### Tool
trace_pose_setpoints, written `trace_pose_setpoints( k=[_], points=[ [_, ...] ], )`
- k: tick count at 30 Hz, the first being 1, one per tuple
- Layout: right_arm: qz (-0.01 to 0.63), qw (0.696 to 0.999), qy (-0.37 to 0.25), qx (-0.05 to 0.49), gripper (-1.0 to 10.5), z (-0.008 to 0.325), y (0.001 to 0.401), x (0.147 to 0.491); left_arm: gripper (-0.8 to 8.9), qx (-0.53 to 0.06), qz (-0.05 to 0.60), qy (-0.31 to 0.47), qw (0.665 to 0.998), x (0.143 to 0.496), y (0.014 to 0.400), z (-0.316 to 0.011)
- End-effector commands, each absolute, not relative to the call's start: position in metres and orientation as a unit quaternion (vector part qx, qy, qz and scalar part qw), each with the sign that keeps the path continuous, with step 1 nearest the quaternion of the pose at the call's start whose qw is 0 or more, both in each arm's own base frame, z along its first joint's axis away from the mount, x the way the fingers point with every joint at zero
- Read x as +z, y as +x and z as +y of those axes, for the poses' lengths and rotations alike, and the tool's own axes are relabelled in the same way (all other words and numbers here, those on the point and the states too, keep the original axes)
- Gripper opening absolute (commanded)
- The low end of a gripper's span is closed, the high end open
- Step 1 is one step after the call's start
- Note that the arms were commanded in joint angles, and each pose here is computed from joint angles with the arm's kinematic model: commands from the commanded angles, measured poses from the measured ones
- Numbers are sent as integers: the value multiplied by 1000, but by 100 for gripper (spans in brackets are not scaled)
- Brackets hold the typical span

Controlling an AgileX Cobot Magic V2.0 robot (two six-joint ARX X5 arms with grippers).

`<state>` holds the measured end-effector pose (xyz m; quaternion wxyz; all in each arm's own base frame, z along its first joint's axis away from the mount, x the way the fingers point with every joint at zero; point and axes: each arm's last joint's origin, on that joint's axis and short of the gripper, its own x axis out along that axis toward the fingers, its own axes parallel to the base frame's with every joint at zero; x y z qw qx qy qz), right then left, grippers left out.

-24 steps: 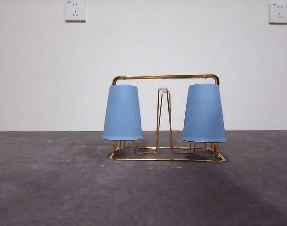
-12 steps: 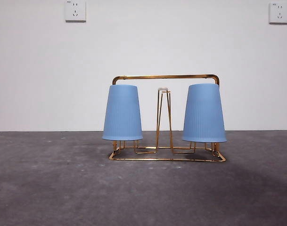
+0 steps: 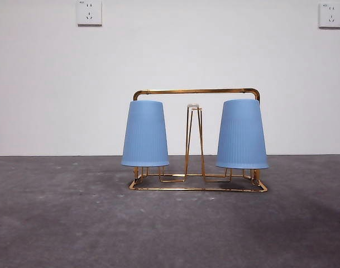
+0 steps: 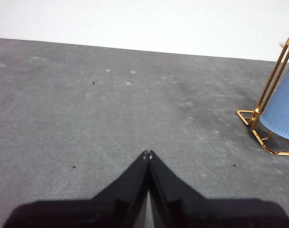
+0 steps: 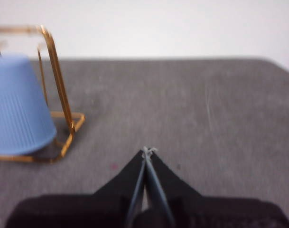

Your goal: Pick up cup 1,put cup 1 in the cup rack,pick up cup 2,put cup 2 in the cup rack

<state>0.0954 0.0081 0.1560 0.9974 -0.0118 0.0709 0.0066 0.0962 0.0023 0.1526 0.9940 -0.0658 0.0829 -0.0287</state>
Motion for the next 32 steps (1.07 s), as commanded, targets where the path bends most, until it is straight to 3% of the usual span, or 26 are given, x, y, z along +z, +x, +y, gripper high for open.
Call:
trace_pose_setpoints(
  k=[1, 32],
  points=[
    [88, 996, -7, 5, 1, 8, 95, 150, -3, -27, 87, -68, 993, 149, 97, 3],
    [87, 996, -9, 9, 1, 8, 95, 150, -3, -27, 88, -68, 993, 149, 97, 3]
  ],
)
